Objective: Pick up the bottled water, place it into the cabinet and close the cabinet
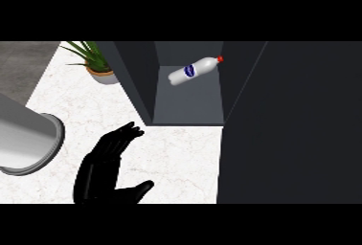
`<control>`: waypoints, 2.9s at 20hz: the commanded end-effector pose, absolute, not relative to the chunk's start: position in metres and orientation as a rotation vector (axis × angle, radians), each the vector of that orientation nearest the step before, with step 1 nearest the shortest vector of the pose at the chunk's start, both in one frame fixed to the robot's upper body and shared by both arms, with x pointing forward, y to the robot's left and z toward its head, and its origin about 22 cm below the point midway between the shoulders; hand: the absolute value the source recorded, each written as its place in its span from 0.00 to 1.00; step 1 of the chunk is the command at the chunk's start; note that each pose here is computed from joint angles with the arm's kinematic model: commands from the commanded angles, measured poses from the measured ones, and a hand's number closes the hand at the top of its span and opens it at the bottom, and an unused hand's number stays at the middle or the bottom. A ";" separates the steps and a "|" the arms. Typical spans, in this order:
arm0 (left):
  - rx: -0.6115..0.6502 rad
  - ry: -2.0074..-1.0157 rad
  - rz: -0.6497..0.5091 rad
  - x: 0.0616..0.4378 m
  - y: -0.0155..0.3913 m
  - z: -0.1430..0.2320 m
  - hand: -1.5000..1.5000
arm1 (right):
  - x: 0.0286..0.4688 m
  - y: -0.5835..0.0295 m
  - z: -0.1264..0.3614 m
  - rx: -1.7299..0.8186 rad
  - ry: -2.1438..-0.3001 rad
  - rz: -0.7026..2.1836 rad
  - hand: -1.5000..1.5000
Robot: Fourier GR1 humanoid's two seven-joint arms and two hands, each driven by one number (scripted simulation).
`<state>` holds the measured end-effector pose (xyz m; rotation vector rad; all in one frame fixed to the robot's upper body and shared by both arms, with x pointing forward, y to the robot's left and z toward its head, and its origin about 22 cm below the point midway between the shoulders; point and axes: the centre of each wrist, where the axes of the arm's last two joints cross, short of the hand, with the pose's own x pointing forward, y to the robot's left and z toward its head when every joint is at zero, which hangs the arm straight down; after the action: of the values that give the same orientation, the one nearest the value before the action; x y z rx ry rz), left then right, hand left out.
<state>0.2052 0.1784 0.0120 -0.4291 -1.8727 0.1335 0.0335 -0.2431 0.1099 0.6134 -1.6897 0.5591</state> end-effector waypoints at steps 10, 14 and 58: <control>-0.414 -1.857 0.269 0.170 0.251 0.031 0.00 | 0.030 -0.206 0.164 0.784 -1.663 0.909 1.00; -0.397 -1.852 0.266 0.161 0.267 0.035 0.00 | 0.033 -0.203 0.166 0.803 -1.668 0.956 1.00; -0.541 -1.848 0.066 0.157 0.333 0.064 0.00 | 0.095 -0.172 0.145 0.797 -1.662 1.168 1.00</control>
<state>0.1560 0.3305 0.0633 -0.5383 -1.8508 0.0730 0.0992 -0.1902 0.1421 0.7307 -1.7286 1.0596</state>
